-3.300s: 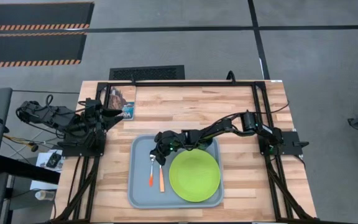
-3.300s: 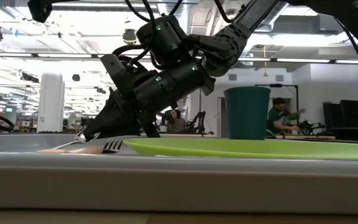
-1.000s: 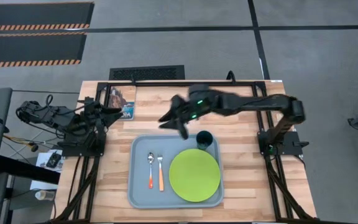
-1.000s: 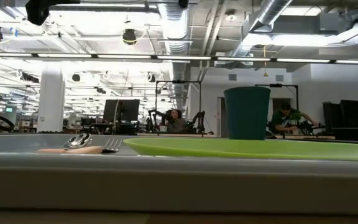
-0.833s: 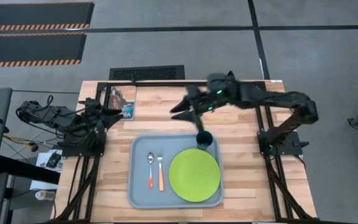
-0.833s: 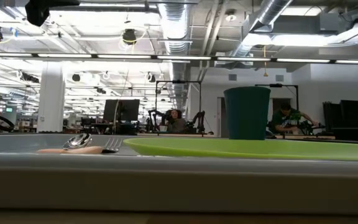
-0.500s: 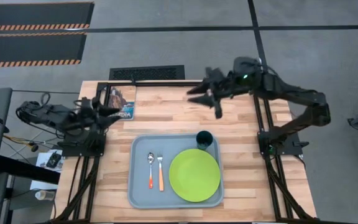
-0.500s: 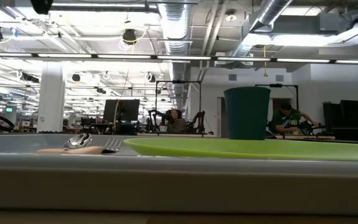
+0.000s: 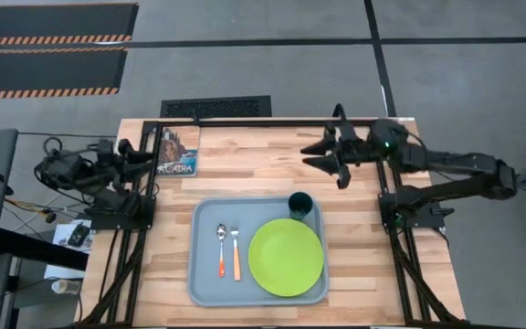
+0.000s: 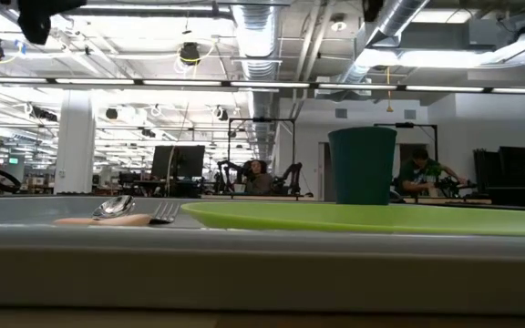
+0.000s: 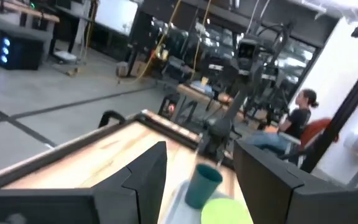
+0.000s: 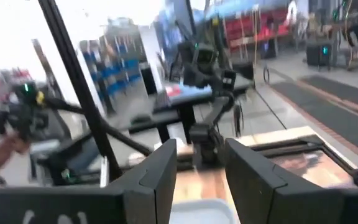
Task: Pick and place plate/cup/fork/spoon on tray
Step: Return to Home Position
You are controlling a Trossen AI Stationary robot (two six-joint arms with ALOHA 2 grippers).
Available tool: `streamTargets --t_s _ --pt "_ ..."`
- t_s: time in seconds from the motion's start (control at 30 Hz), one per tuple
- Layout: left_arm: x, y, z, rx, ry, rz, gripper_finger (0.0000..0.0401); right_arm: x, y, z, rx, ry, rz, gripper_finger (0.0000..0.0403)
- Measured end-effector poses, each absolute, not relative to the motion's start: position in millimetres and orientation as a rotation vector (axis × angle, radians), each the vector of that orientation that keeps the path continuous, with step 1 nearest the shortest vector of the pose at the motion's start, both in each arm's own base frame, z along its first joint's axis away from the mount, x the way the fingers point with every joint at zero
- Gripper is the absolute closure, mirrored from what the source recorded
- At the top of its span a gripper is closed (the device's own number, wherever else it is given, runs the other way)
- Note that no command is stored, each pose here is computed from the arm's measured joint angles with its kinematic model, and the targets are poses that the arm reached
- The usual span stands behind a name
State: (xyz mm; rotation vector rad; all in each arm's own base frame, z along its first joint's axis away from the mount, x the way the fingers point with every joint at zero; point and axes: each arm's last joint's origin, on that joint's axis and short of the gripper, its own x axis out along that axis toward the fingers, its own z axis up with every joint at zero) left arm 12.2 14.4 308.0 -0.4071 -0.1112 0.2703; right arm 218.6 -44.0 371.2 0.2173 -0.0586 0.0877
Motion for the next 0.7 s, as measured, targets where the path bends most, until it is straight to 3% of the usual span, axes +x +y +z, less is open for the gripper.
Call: streamTargets --t_s 0.4,0.6,0.7 --pt "53.9 -1.7 262.5 -0.37 -0.056 0.307 0.0228 182.7 -33.8 257.6 0.311 -0.266 0.111 0.0246" --pt "63.7 -6.1 243.0 -0.379 -0.076 0.284 0.0228 162.1 -32.5 228.2 0.323 -0.358 0.169 0.0246" --pt "63.2 -6.3 241.1 -0.373 -0.088 0.267 0.0228 152.5 -34.8 232.3 0.382 -0.416 0.236 0.0246"
